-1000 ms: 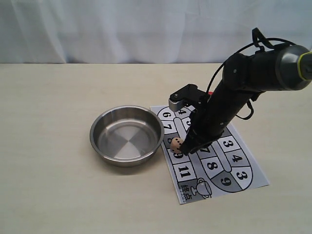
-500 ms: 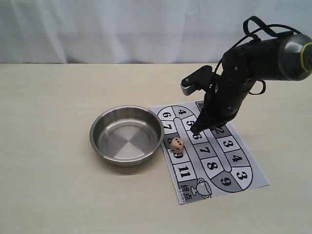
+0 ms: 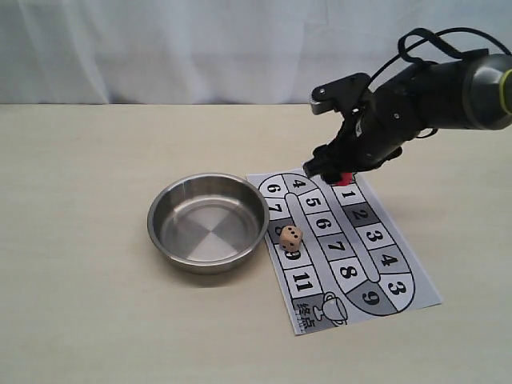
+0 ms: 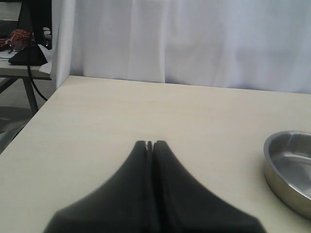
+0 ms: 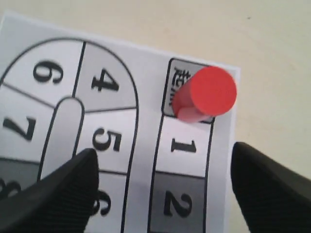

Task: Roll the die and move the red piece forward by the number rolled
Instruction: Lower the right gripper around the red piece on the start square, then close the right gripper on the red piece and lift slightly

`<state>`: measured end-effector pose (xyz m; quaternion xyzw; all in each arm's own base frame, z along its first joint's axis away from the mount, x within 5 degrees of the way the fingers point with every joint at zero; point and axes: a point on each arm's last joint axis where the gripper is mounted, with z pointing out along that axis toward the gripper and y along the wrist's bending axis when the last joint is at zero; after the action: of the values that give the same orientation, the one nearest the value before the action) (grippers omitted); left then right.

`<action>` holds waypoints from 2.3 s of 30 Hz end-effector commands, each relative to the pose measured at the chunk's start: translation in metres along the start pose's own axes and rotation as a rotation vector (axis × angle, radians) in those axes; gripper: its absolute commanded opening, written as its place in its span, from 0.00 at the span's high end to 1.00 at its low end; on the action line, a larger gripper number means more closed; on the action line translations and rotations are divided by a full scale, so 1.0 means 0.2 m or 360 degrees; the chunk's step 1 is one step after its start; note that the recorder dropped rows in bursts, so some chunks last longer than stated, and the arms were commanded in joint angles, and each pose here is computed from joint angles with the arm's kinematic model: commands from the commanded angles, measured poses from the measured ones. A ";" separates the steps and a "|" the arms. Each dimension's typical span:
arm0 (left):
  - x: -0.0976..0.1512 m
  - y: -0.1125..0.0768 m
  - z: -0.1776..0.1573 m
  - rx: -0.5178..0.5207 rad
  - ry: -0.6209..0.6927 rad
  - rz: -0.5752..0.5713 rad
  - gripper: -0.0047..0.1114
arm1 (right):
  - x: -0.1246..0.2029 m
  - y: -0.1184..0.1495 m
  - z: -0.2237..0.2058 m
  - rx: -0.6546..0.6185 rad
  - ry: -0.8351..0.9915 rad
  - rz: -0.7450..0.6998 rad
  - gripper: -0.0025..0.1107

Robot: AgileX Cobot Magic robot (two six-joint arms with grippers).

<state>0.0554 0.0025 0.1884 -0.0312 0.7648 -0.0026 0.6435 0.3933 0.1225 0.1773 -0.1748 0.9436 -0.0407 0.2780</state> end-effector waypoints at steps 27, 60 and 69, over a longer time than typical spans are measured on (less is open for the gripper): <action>-0.01 0.00 0.00 0.0004 -0.0028 -0.0011 0.96 | -0.11 -0.18 0.32 -0.0230 0.0021 0.0443 0.35; -0.01 0.00 0.00 0.0004 -0.0028 -0.0012 0.96 | -0.12 -0.23 0.25 -0.0106 0.0011 0.0144 0.94; -0.01 0.00 0.00 0.0004 -0.0028 -0.0012 0.96 | -0.11 -0.24 0.12 -0.0116 0.0048 0.0152 0.94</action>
<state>0.0554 0.0025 0.1884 -0.0312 0.7648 -0.0026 0.6435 0.4434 0.0904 0.1737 -0.1354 0.9553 0.0100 0.2624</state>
